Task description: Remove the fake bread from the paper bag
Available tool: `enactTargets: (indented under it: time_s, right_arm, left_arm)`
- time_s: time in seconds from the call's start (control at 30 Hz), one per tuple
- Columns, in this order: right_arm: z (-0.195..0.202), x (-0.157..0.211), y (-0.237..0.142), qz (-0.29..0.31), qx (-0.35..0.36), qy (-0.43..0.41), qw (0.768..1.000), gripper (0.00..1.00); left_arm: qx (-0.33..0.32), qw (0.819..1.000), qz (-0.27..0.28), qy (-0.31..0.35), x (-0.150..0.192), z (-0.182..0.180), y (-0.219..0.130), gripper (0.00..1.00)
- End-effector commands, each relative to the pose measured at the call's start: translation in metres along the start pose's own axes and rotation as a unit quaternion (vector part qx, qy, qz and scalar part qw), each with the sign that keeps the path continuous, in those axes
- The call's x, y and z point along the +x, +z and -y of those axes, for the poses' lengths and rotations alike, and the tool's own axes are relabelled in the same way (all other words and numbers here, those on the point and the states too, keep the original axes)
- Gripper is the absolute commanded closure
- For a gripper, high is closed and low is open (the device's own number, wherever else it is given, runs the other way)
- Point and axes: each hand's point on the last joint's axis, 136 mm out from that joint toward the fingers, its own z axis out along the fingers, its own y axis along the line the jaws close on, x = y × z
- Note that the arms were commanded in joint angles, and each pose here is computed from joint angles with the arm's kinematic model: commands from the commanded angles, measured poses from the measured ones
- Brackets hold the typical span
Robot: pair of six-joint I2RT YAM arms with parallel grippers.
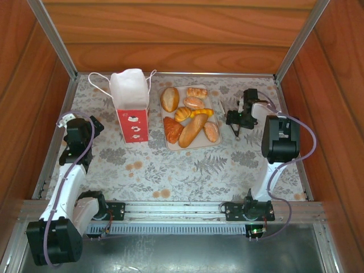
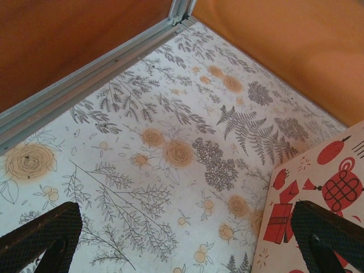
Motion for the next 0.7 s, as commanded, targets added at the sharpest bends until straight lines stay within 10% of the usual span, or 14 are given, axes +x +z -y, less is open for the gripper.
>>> enactTargets:
  time_s: [0.0, 0.3, 0.67]
  right_arm:
    - [0.000, 0.026, 0.009, -0.045, 0.010, -0.002, 0.999, 0.00]
    - [0.002, 0.020, -0.046, 0.016, 0.031, 0.029, 0.999, 0.00]
    - [0.039, 0.009, -0.111, 0.227, 0.124, 0.083, 0.962, 0.00]
  left_arm:
    - [-0.001, 1.000, 0.024, 0.005, -0.015, 0.002, -0.001, 0.00]
    - [0.005, 0.999, 0.029, 0.035, -0.018, 0.005, -0.003, 0.00]
    - [0.023, 0.984, 0.089, 0.151, -0.016, 0.007, 0.008, 0.00]
